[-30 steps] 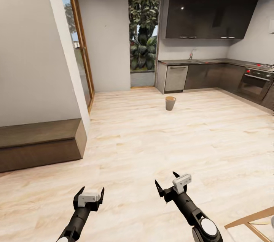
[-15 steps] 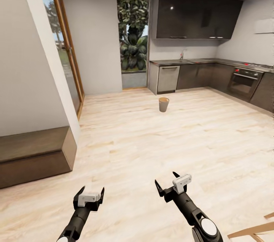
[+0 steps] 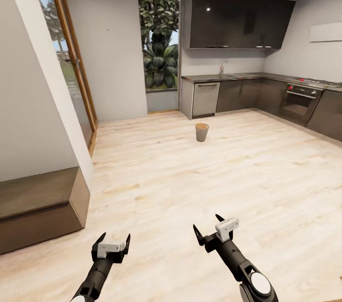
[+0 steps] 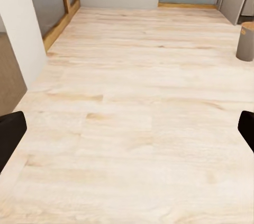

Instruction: Put the three can of soda from the living room inside the tash can in the kitchen.

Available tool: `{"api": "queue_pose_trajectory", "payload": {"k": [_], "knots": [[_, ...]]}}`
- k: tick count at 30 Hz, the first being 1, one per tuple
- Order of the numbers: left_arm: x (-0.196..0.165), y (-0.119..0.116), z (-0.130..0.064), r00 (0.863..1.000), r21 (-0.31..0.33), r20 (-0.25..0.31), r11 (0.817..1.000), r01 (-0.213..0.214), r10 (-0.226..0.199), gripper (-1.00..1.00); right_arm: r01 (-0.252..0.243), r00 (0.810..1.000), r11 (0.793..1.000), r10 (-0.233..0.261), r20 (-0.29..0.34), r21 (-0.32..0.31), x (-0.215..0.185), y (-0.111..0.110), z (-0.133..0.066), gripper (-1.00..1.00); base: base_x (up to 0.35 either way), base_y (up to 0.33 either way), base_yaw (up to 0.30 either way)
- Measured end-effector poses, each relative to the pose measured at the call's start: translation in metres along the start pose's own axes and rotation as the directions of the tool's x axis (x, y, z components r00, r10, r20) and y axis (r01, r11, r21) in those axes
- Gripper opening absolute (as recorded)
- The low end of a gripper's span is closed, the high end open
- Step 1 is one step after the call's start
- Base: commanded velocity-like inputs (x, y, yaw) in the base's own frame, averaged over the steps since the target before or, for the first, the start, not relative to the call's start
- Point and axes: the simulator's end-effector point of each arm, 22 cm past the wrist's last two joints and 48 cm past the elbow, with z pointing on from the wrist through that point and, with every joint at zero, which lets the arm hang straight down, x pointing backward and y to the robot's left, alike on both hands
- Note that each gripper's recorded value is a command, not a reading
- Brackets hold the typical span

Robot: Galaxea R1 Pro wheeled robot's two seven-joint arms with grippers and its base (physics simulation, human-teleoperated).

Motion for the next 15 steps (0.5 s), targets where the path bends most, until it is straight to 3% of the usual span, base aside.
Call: {"api": "queue_pose_trajectory", "payload": {"k": [15], "knots": [[0.0,-0.0004,0.0,1.0,0.001,0.0,1.0,0.0,0.0,1.0,0.0,1.0,1.0,0.0,0.001,-0.007,-0.0001,0.0031,0.0004,1.0,0.268,0.198,-0.005]]}}
